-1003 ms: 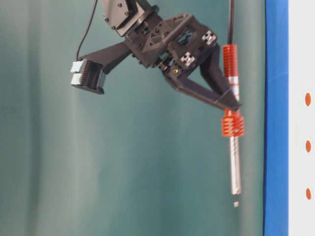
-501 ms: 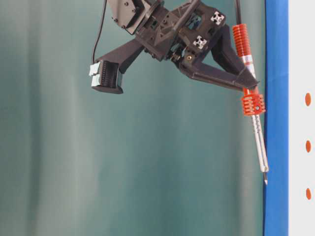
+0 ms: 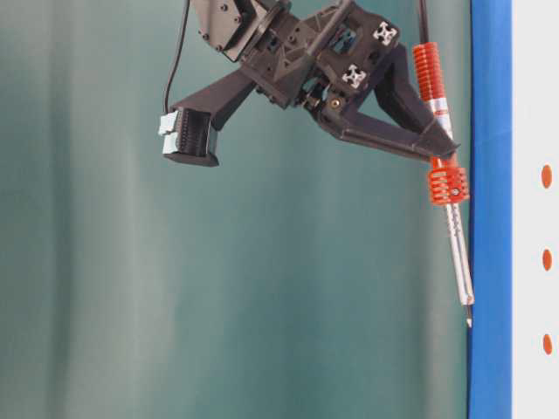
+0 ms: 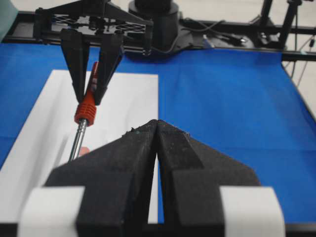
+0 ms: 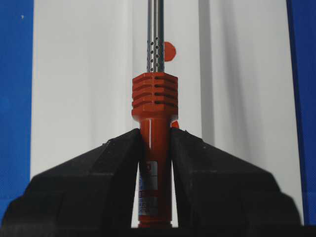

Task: Touch the tip of the soldering iron to the mark.
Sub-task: 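Lower the iron tip onto the leftmost red dot, then raise the iron tip off the strip and shift it right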

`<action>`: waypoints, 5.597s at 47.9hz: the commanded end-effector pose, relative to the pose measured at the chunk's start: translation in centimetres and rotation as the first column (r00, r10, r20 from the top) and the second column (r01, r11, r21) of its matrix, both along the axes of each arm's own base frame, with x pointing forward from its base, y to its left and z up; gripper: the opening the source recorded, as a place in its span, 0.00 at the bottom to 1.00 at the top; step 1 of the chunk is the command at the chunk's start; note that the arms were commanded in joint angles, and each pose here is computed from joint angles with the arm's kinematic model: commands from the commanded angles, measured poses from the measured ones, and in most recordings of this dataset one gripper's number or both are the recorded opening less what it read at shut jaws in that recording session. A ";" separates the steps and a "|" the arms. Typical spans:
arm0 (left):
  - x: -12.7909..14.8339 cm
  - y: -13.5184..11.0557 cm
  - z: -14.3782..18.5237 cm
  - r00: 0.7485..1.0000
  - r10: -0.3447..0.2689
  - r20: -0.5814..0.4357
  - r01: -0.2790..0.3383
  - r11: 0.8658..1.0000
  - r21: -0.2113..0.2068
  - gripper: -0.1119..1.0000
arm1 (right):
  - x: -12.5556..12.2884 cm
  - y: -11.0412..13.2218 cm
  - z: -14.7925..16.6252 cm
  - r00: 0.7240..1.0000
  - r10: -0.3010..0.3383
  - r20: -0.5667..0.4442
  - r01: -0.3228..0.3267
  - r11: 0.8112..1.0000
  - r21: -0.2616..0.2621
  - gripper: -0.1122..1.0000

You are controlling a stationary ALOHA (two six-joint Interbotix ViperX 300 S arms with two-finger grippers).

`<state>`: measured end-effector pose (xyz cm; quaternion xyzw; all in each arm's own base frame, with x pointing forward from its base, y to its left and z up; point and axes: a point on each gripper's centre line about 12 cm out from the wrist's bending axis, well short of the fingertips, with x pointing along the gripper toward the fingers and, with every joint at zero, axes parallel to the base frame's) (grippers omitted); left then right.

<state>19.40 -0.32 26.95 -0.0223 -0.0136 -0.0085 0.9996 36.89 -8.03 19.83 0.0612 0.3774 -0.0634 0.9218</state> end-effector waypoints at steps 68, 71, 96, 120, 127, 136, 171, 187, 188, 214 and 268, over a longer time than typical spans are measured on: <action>0.2 -0.1 0.2 1.000 -0.004 0.009 0.004 1.000 0.007 0.10 | 3.1 -0.9 -2.6 0.999 -0.002 -0.049 0.003 1.000 0.009 0.16; 0.1 -0.1 0.3 1.000 -0.004 0.011 0.004 1.000 0.007 0.10 | 3.1 -1.0 -2.6 0.999 -0.003 -0.046 0.004 1.000 0.008 0.16; 0.1 -0.1 0.0 1.000 -0.004 0.003 0.004 1.000 0.007 0.10 | 3.2 -1.0 -3.2 0.998 -0.005 -0.063 0.006 1.000 0.015 0.16; 0.1 -0.1 0.0 1.000 -0.004 0.005 0.004 1.000 0.006 0.10 | 3.2 -1.0 -3.2 0.998 -0.004 -0.064 0.005 1.000 0.016 0.16; 0.1 -0.1 0.0 1.000 -0.004 0.005 0.004 1.000 0.004 0.10 | 3.2 -1.0 -3.3 0.998 -0.004 -0.066 0.005 1.000 0.016 0.16; 0.1 -0.1 0.0 1.000 -0.004 0.003 0.004 1.000 0.006 0.10 | 3.2 -1.0 -3.3 0.998 -0.003 -0.068 0.005 1.000 0.018 0.16; 0.1 -0.1 0.0 1.000 -0.004 0.006 0.004 1.000 0.006 0.10 | 3.3 -1.0 -3.1 0.998 -0.008 -0.060 0.009 1.000 0.018 0.16; 0.0 -0.1 0.1 1.000 -0.004 0.009 0.004 1.000 0.006 0.10 | 3.1 -0.9 -1.5 0.999 0.003 -0.044 -0.002 1.000 0.020 0.16; 0.0 -0.1 0.1 1.000 -0.004 0.009 0.004 1.000 0.004 0.10 | 3.1 -0.8 -1.1 0.999 0.004 -0.039 -0.004 1.000 0.020 0.16; 0.0 -0.1 0.2 1.000 -0.006 0.014 0.006 1.000 0.004 0.10 | 1.7 -0.2 5.7 0.997 0.057 0.046 -0.056 0.998 -0.027 0.16; 0.0 -0.1 0.3 1.000 -0.005 0.029 0.005 1.000 -0.013 0.10 | -5.5 0.5 4.6 1.000 -0.007 0.019 0.007 1.000 0.008 0.16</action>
